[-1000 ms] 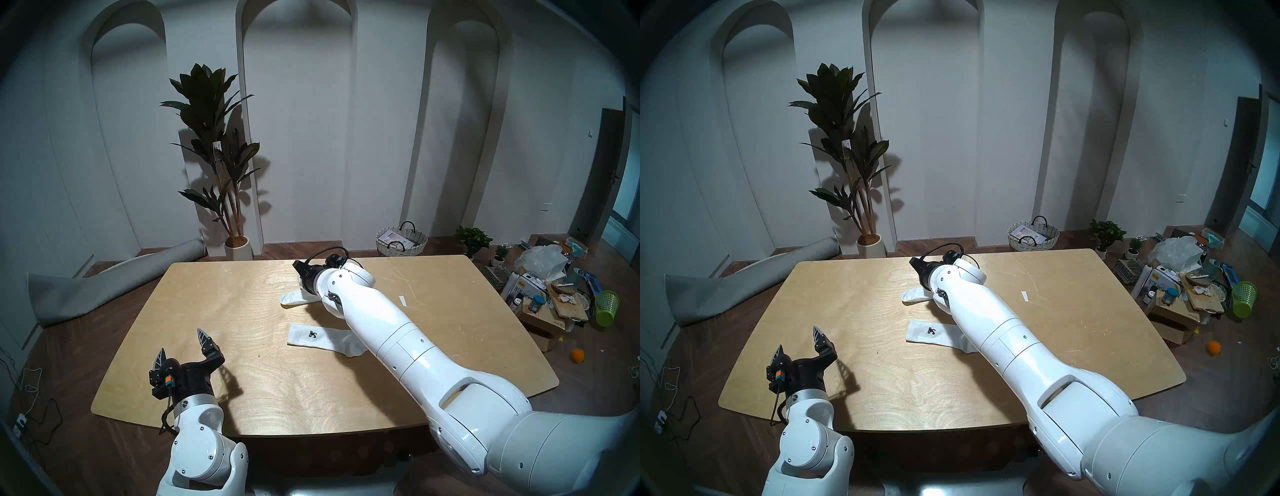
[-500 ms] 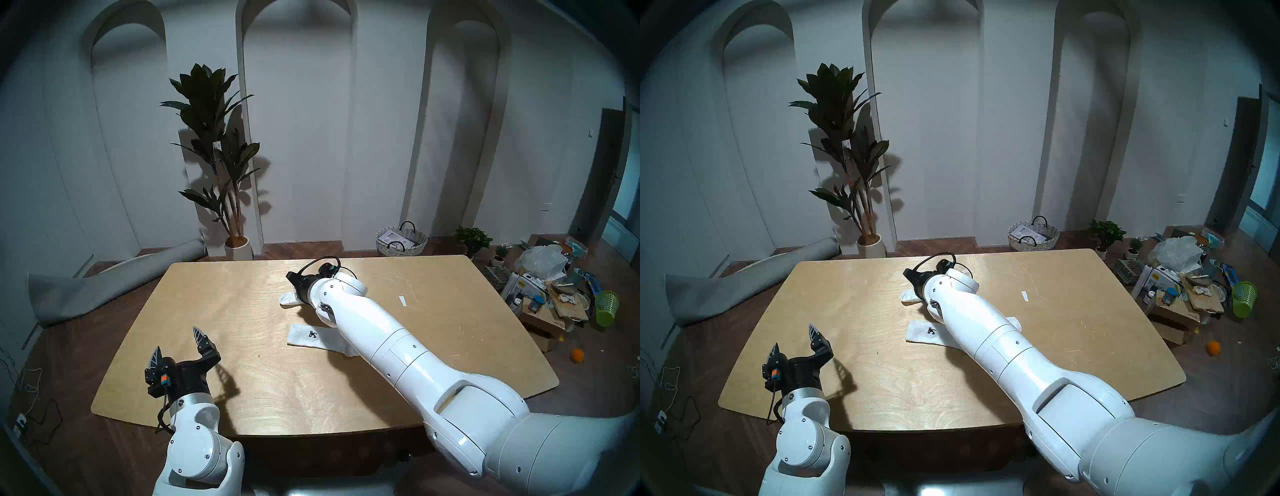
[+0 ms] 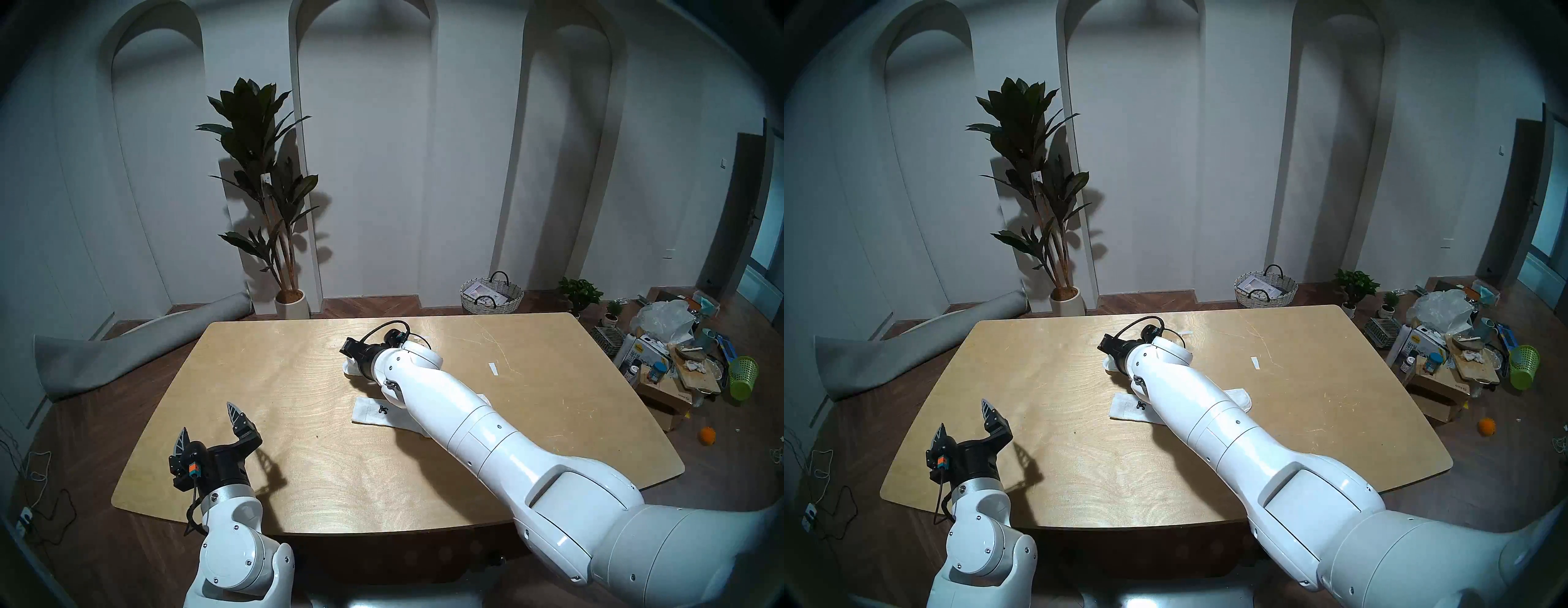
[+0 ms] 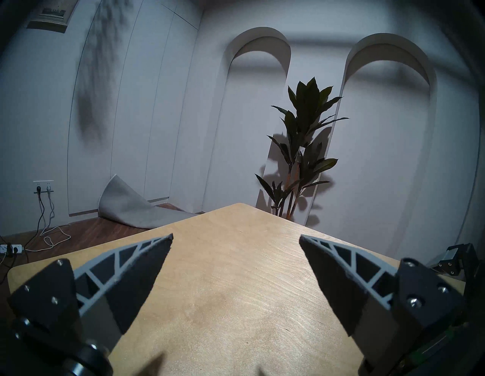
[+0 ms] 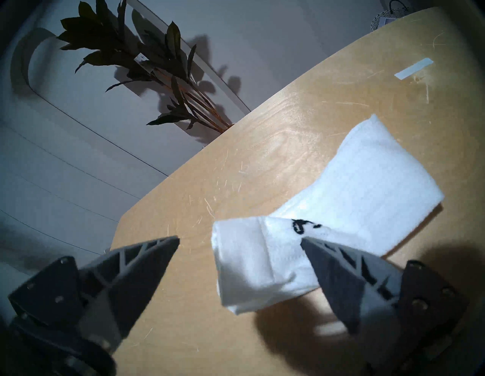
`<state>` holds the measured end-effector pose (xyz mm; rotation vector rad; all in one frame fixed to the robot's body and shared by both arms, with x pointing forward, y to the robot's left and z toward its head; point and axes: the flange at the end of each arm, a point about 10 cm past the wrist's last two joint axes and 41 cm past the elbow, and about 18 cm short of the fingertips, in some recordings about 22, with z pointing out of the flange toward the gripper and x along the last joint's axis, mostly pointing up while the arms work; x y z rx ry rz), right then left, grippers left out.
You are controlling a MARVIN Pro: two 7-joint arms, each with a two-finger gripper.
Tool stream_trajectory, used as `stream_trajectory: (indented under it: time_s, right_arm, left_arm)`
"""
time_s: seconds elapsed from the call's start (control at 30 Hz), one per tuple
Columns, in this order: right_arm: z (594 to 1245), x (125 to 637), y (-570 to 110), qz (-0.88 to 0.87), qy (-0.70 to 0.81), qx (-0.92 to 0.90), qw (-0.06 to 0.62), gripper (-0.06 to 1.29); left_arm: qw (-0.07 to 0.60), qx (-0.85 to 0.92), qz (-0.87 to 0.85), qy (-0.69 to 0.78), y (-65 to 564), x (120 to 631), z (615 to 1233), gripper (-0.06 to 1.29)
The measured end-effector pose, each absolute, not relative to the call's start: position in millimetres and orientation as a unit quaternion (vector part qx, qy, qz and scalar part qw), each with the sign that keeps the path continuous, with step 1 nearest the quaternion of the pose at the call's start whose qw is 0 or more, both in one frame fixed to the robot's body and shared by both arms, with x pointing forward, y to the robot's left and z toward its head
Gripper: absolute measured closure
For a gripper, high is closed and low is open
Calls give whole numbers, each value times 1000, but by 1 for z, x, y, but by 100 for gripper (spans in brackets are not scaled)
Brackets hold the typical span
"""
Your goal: Fold socks in half once and place them neatly on the table
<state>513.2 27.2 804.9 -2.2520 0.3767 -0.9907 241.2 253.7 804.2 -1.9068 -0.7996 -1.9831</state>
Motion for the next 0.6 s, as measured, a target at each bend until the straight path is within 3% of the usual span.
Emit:
stream_trajectory:
  time_s: [0.03,0.07,0.1,0.13,0.6]
  right_arm:
    - [807,513,28,-376,144,-856,324,75]
    - [810,512,30,-374,146,-854,330,31]
    - [811,512,31,-373,147,-854,333,24]
    - [814,510,32,-370,148,-852,339,-1]
    - [854,490,55,-314,189,-824,432,0]
  left_arm:
    - [138,-659,-686,-277,254,241,804,-2]
    - [138,-659,-685,-277,254,240,804,-2]
    - [139,-659,-686,-277,254,240,804,-2]
    - [138,-659,-686,-276,254,240,804,-2]
    - [115,-661,-698,-252,244,248,810,-2]
